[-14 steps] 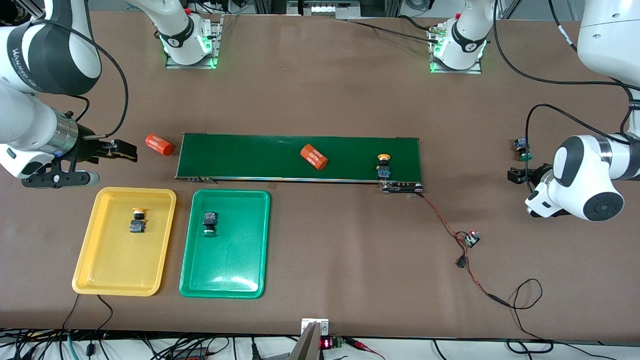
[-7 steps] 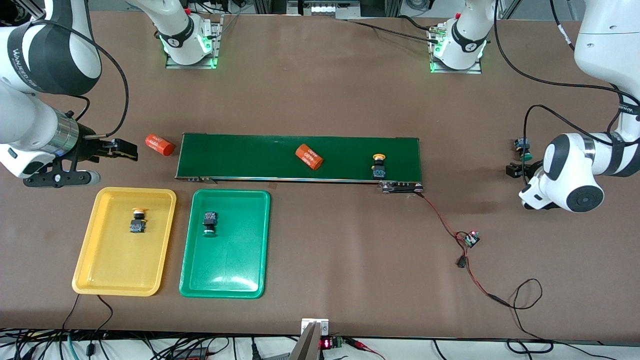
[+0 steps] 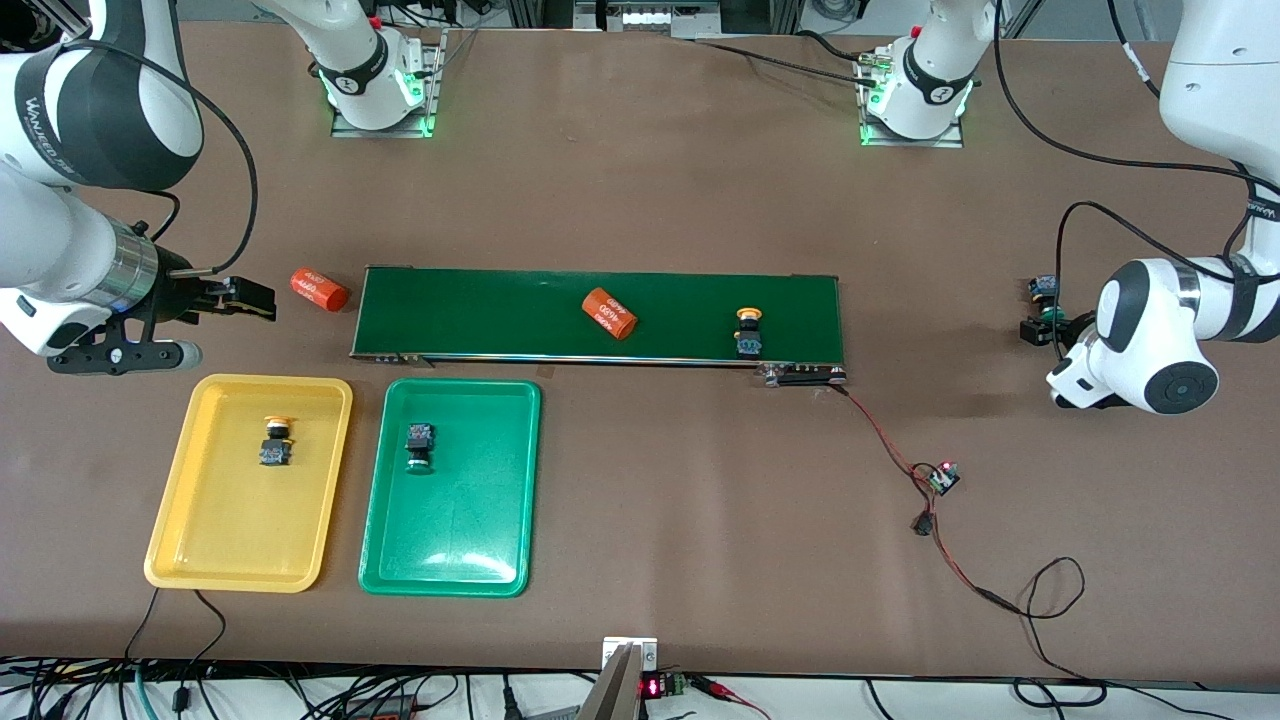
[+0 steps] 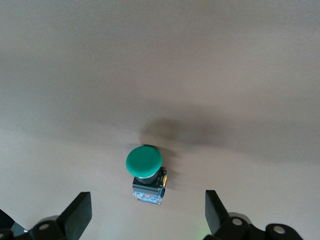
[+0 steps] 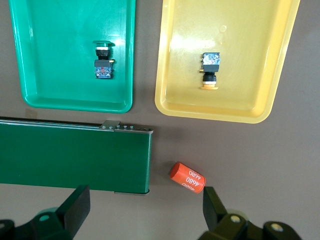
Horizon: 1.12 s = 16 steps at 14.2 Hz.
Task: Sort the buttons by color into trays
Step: 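Grasp the green button on the table with the left gripper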
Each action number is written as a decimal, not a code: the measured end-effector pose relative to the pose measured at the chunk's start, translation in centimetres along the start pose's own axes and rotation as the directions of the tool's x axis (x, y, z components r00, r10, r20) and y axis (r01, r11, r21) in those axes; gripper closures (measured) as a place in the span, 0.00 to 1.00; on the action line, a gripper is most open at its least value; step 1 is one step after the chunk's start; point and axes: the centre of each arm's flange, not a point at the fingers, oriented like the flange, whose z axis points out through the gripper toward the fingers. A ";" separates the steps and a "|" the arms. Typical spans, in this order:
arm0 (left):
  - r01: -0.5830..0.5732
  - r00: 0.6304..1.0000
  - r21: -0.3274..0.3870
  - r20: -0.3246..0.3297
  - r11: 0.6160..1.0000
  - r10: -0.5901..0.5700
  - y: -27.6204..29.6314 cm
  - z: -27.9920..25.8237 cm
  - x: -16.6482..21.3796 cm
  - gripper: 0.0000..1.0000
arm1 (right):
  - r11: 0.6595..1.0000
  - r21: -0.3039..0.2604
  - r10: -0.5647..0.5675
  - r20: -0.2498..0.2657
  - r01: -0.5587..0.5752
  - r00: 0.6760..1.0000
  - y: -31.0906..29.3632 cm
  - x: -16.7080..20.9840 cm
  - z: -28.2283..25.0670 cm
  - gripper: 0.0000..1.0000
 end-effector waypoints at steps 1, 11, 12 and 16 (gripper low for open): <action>0.001 1.000 0.001 -0.003 1.000 -0.001 0.0 -0.2 -0.3 0.00 | 1.000 0.000 0.000 0.000 0.000 1.000 0.0 0.0 0.0 0.00; 0.021 0.998 -0.059 -0.051 0.998 -0.024 -2.0 5.3 -1.3 0.00 | 1.000 0.000 0.000 0.002 0.000 1.000 0.0 0.0 0.1 0.00; 0.021 0.998 -0.066 -0.060 0.998 -0.025 -2.2 5.9 -1.3 0.00 | 1.000 0.000 0.000 0.002 0.000 1.000 0.0 0.0 0.1 0.00; 0.008 0.996 -0.073 -0.085 0.997 -0.014 -1.6 6.8 -1.2 0.03 | 1.000 0.000 0.000 0.009 0.000 1.000 0.0 -0.1 0.1 0.00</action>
